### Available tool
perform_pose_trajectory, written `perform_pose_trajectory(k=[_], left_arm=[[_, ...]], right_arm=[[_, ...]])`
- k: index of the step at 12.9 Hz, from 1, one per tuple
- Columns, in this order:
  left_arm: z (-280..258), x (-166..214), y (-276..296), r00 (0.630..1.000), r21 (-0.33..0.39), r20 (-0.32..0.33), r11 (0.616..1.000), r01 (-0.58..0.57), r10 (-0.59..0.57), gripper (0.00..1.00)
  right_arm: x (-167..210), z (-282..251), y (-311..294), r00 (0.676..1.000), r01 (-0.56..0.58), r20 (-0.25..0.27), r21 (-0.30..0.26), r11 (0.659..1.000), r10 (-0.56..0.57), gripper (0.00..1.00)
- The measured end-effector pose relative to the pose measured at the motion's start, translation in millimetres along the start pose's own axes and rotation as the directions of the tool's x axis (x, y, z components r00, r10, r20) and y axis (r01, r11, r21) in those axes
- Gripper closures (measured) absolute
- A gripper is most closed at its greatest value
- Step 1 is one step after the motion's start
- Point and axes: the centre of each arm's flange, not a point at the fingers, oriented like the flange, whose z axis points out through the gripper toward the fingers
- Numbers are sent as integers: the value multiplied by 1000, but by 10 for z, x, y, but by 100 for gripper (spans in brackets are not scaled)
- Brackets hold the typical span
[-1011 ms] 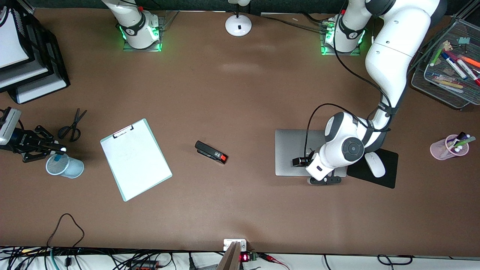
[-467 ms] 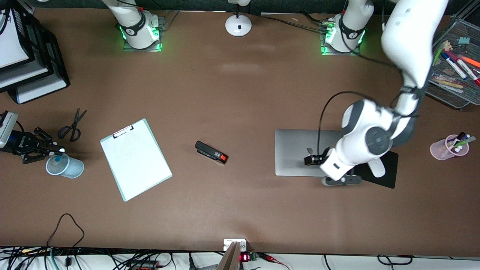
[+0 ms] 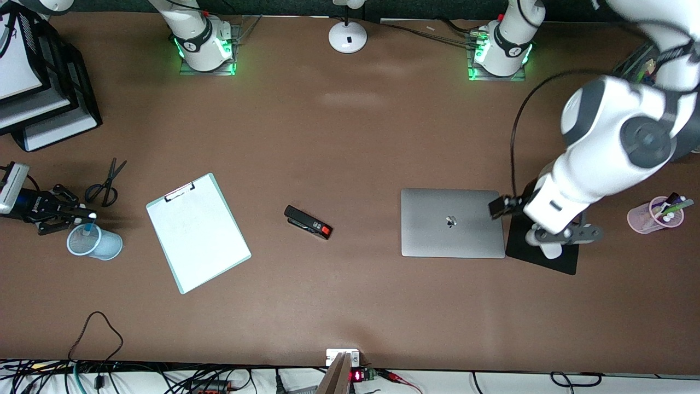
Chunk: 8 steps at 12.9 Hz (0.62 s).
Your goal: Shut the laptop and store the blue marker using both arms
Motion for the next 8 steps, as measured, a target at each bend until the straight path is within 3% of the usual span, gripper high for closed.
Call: perform_pose_trajectory(k=[3, 8], left_arm=[[-579, -250, -215, 995, 28, -20, 995, -95, 95, 0], [-1081, -460, -448, 993, 49, -48, 993, -105, 107, 0]], right_arm=[[-83, 83, -1, 1000, 4, -15, -5, 1000, -4, 82], [-182, 67, -1, 1000, 0, -13, -16, 1000, 0, 79]])
